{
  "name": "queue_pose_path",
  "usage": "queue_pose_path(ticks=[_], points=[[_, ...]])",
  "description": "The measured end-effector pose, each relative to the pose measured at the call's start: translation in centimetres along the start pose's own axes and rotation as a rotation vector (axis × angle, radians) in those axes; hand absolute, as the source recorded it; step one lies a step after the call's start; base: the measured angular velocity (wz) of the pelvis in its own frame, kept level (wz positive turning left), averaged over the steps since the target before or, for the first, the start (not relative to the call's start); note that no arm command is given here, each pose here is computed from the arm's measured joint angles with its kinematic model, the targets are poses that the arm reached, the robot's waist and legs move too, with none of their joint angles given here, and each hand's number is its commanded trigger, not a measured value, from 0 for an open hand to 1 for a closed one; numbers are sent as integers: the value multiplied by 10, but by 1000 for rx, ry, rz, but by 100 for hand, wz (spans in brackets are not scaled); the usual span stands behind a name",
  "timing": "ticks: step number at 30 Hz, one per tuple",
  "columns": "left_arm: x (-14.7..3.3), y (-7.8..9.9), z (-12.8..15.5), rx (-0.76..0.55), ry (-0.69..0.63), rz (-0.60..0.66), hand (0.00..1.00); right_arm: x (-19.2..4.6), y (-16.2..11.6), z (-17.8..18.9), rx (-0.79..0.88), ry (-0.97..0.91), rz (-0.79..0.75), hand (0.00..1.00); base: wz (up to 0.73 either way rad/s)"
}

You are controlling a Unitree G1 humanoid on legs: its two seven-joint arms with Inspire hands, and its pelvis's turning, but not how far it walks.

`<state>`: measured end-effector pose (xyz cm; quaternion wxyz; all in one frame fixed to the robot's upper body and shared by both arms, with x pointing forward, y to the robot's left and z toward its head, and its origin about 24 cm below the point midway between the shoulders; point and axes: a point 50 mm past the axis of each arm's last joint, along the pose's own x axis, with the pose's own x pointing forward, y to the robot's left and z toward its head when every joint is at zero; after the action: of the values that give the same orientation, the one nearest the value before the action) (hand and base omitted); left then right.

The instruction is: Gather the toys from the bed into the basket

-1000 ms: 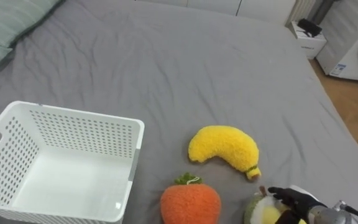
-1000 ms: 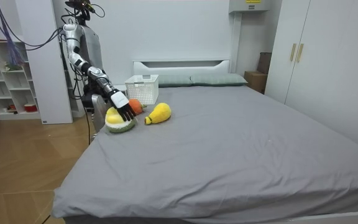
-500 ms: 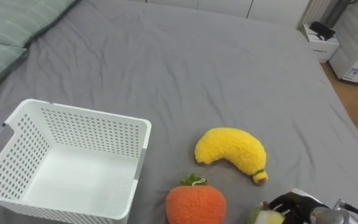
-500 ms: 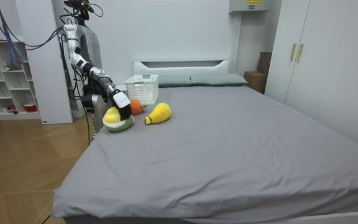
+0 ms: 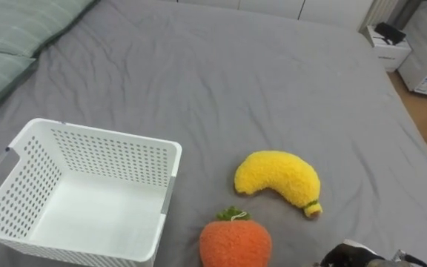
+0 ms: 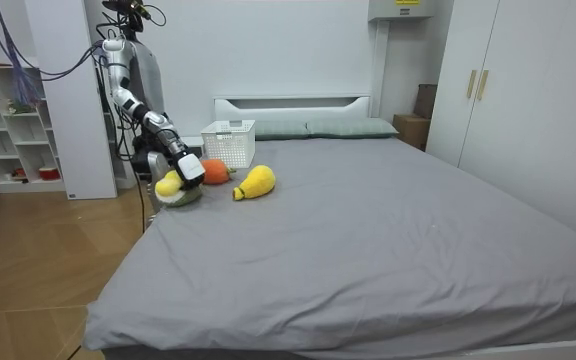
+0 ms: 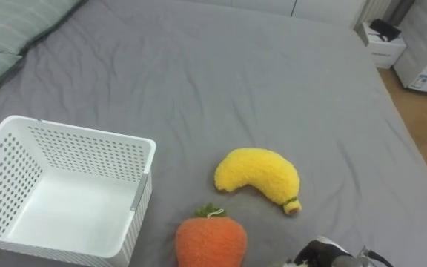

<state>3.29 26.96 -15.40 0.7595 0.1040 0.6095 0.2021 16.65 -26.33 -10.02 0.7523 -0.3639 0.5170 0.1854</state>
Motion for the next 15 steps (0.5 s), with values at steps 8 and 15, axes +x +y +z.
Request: queue_pose_path(ticks=[8,15], points=[[0,1,-2,-2,9,2,0,-11,-19,18,6,-85,-92,100,0],[0,4,-2,-27,14,13,0,-45,-61,46,44,-267,-301,100,0]])
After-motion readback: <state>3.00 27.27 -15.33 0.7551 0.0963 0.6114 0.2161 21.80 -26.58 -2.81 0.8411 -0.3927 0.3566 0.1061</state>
